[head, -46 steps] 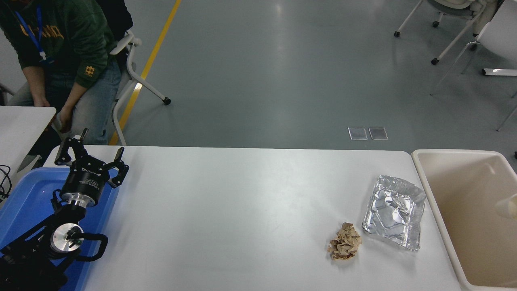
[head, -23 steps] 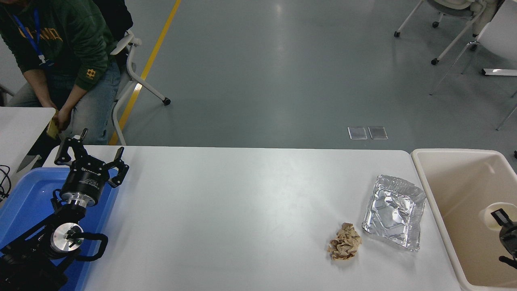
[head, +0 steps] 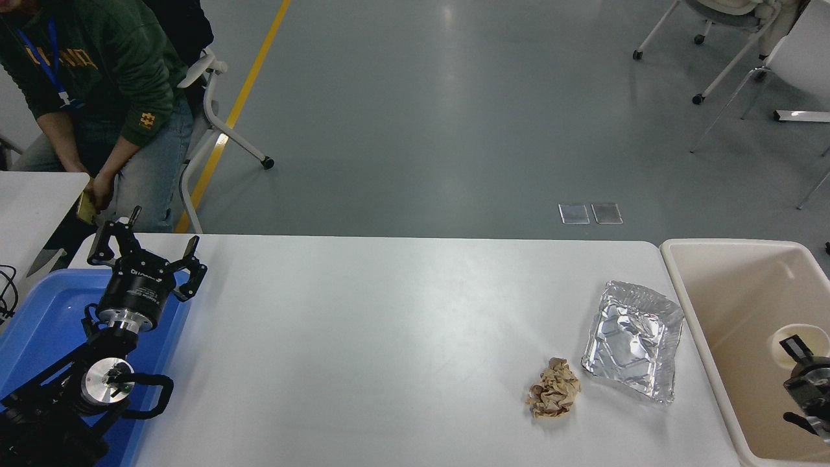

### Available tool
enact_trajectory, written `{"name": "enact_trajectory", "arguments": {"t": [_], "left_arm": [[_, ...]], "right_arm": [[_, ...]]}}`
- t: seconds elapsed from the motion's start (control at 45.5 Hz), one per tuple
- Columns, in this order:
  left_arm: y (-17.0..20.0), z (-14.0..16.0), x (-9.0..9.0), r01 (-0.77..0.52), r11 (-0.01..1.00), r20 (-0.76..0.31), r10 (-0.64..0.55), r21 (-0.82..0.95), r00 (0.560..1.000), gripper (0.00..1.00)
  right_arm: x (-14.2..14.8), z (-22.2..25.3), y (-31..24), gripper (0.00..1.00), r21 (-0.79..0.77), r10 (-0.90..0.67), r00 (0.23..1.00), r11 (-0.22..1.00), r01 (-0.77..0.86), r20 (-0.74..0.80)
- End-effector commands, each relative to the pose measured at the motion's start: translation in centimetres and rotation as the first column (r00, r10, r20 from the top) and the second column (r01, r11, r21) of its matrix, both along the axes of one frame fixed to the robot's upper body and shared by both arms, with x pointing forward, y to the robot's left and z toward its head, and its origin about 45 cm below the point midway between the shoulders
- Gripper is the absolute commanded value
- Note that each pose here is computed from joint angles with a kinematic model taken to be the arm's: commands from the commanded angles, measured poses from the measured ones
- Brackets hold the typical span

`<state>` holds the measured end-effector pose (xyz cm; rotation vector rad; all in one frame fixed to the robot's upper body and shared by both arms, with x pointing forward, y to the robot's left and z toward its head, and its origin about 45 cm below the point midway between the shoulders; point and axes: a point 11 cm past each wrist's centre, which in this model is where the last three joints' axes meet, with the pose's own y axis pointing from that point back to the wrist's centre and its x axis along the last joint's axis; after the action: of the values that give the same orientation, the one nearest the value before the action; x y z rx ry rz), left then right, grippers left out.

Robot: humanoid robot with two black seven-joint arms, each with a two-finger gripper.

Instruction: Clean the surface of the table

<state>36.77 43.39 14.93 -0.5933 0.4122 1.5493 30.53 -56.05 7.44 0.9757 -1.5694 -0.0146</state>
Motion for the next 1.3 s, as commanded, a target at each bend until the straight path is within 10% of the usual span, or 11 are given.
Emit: {"name": "enact_trajectory", "arguments": {"t": [0.0,0.198,0.923,1.275], "left_arm": [[0.0,0.0,0.0,0.000,1.000,0.000,0.000,0.000,1.000,0.99],[0.0,0.0,0.0,0.000,1.000,0.000,0.000,0.000,1.000,0.99],[0.0,0.0,0.0,0.000,1.000,0.000,0.000,0.000,1.000,0.99],[0.0,0.0,0.0,0.000,1.000,0.000,0.000,0.000,1.000,0.99]], "right_arm": [[-0.1,0.2,-0.3,0.45,-0.015,-0.015,1.000,1.000,0.015,0.010],[0.0,0.4,-0.4,0.86,0.012,-0.044,0.999,0.999,0.044,0.030],[0.5,1.0,-0.6,0.98,0.055,-0.085,0.994,0.995,0.081,0.075],[2.0,4.7,-3.0,0.98,0.457,-0.253,0.941,0.880,0.127,0.225]]}}
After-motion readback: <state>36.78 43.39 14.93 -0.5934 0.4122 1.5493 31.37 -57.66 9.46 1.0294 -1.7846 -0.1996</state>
